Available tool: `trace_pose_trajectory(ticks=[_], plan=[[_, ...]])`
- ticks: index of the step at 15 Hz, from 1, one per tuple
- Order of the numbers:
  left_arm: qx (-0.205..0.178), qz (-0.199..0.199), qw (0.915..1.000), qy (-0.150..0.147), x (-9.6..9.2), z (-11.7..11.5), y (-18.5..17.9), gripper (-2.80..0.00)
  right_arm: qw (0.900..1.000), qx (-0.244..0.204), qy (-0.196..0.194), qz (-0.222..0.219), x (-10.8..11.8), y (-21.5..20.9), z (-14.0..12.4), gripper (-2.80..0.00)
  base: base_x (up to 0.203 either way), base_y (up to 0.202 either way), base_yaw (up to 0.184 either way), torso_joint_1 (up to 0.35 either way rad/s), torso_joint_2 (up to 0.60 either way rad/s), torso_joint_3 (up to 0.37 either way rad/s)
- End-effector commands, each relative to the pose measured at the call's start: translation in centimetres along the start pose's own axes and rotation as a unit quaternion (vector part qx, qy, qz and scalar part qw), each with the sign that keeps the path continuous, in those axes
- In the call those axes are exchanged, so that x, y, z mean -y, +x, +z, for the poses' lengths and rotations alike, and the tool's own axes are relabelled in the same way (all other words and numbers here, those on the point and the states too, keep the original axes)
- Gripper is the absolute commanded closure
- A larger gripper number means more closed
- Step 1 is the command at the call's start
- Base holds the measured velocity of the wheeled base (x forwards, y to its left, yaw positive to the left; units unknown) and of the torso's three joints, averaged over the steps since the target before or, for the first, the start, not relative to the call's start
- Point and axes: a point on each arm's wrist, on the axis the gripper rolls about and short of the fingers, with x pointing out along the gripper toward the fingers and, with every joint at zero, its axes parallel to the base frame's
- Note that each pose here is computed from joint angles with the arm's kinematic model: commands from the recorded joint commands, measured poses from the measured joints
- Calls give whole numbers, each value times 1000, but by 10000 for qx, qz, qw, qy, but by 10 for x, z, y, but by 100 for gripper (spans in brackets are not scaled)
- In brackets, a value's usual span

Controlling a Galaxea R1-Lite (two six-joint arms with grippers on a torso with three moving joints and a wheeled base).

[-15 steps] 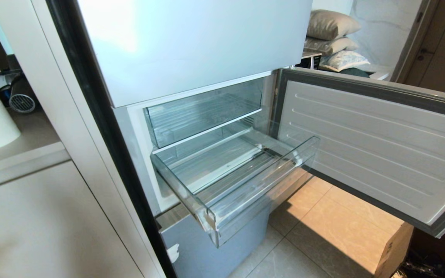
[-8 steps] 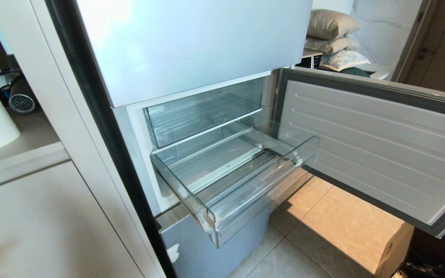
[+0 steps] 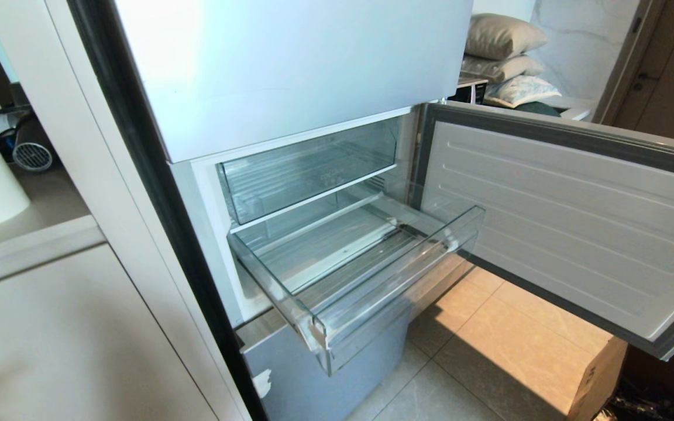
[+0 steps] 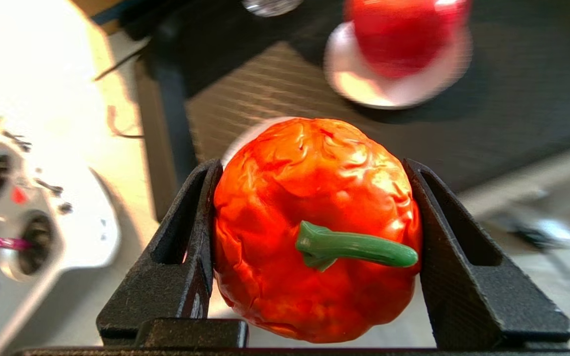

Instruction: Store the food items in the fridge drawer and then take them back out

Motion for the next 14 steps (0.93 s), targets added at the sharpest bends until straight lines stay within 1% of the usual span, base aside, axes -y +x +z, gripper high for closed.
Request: trace_pose_trajectory(ticks=[1, 3, 5, 8, 11, 14], plan=[[-7, 1, 10000, 1, 0, 0, 0, 0, 9997, -250, 55, 63, 2, 30, -11, 0, 0, 0, 0, 0, 0, 0], [-7, 1, 10000, 1, 0, 0, 0, 0, 9994, -297, 74, 155, -3, 52, -13, 0, 0, 0, 0, 0, 0, 0], [-7, 1, 10000, 1, 0, 0, 0, 0, 9991, -324, 88, 267, -14, 72, -17, 0, 0, 0, 0, 0, 0, 0], [-7, 1, 10000, 1, 0, 0, 0, 0, 9971, -683, -23, 345, -30, 85, -36, 0, 0, 0, 0, 0, 0, 0], [-7, 1, 10000, 1, 0, 0, 0, 0, 9966, -738, -47, 365, -33, 88, -41, 0, 0, 0, 0, 0, 0, 0], [-7, 1, 10000, 1, 0, 0, 0, 0, 9975, -636, -31, 305, -32, 91, -36, 0, 0, 0, 0, 0, 0, 0]])
